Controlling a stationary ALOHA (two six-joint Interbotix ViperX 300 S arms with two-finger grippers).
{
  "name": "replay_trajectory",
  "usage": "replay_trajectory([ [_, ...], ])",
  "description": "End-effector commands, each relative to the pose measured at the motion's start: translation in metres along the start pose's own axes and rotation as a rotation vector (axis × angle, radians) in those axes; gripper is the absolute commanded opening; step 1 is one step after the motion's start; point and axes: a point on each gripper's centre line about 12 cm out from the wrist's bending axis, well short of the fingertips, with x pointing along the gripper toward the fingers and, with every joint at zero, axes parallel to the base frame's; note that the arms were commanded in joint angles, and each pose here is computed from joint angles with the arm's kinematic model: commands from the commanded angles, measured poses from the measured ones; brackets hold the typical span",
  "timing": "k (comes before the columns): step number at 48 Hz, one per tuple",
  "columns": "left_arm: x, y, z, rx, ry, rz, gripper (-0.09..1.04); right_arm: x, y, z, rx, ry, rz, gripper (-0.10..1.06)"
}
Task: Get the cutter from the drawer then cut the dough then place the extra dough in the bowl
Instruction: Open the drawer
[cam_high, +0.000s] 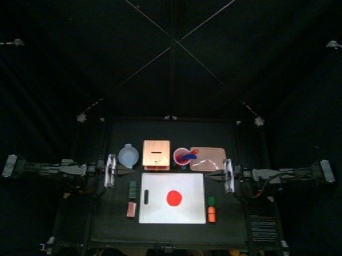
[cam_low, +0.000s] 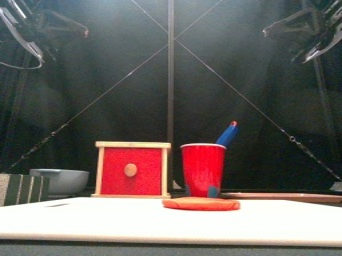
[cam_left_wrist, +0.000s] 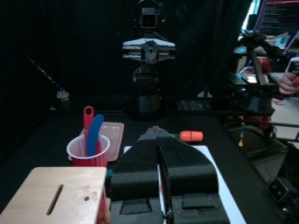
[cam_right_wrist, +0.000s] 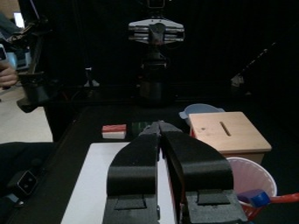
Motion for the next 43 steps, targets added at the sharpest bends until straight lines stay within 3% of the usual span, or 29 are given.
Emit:
replay_trajectory([
  [1, 0.01, -0.002, -0.006, -0.014, 0.015, -0.006, 0.08, 0.01, -0.007, -0.005, -0.032, 0.036, -0.032, -0.02],
  [7, 0.018, -0.003, -0.02, -0.045, 0.054, -0.004, 0.08, 0.035, -0.012, -0.016, -0.084, 0.101, -0.037, -0.01],
  [17, 0.045, -0.004, -0.057, -0.228, 0.104, 0.071, 0.08, 0.118, -0.033, -0.036, -0.173, 0.125, -0.032, -0.01],
  [23, 0.057, -0.001, -0.086, -0.368, 0.171, 0.189, 0.08, 0.173, -0.06, -0.064, -0.205, 0.128, -0.049, -0.01],
  [33, 0.077, 0.006, -0.107, -0.474, 0.179, 0.343, 0.13, 0.229, -0.114, -0.108, -0.249, 0.154, -0.085, -0.01],
  [39, 0.093, 0.013, -0.124, -0.64, 0.183, 0.486, 0.18, 0.253, -0.133, -0.12, -0.269, 0.154, -0.092, -0.01],
  [43, 0.102, 0.013, -0.139, -0.701, 0.206, 0.526, 0.2, 0.264, -0.138, -0.126, -0.282, 0.156, -0.086, -0.01],
])
